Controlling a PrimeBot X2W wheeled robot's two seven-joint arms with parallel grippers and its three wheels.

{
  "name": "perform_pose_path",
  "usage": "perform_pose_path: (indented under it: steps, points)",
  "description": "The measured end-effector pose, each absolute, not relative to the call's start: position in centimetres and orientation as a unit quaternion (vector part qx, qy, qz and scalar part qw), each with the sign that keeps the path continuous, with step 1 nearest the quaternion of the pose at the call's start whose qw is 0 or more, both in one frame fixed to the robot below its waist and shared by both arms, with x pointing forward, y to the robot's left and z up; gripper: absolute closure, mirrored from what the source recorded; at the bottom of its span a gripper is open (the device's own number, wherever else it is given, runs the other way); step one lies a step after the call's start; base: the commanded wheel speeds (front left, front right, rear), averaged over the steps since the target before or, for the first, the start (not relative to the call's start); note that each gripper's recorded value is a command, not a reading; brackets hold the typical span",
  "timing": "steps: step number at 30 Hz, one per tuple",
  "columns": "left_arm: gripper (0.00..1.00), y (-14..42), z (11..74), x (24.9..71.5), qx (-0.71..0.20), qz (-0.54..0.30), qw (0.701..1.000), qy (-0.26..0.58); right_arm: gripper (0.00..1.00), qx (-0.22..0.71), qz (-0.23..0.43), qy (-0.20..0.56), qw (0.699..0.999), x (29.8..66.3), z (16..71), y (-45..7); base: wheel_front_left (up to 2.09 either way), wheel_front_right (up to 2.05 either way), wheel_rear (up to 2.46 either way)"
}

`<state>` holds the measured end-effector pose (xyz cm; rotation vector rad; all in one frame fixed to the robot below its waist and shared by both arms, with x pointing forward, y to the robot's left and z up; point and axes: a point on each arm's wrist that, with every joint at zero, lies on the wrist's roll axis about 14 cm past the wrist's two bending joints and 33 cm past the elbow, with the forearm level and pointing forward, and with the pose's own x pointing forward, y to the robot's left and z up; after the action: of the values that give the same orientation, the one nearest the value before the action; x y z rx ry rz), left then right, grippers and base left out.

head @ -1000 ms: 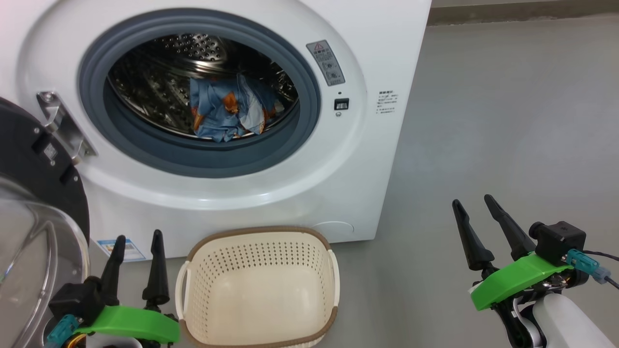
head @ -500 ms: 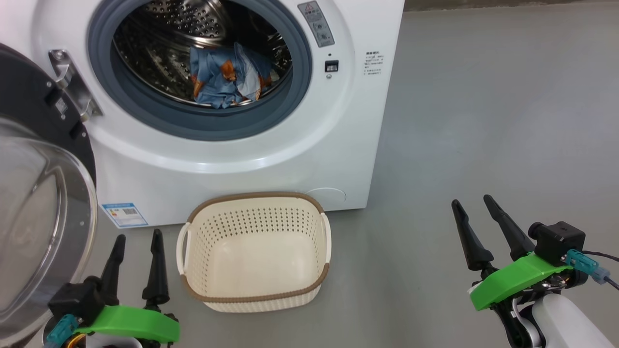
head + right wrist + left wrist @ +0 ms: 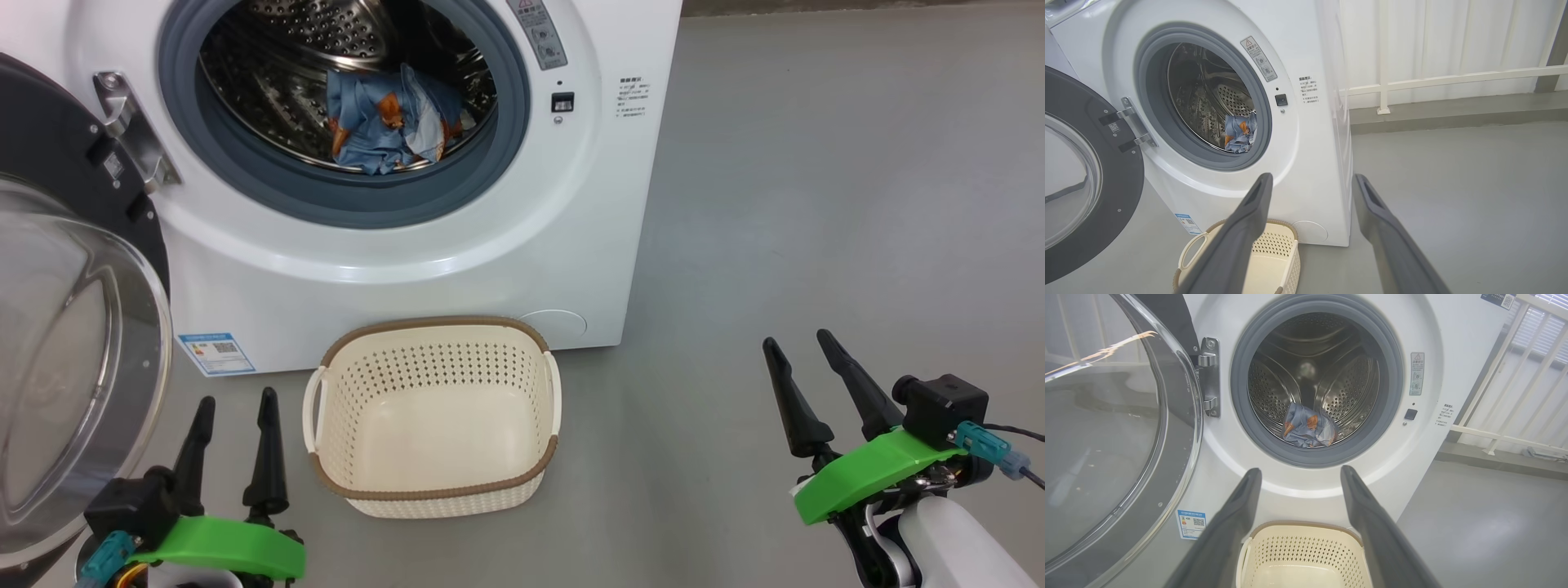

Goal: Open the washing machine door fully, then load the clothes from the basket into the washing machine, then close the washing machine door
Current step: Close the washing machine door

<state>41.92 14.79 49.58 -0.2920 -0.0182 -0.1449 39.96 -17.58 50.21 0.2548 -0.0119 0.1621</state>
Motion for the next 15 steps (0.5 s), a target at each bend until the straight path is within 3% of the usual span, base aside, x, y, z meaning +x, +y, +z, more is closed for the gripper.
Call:
perform_pose_path:
  steps: [15]
  points:
    - [0.00,15.08,49.61,41.37,-0.144,-0.070,0.987,-0.009,0.00,0.129,0.092,-0.004,0.987,40.41,50.23,-16.91,0.00,0.00,0.00]
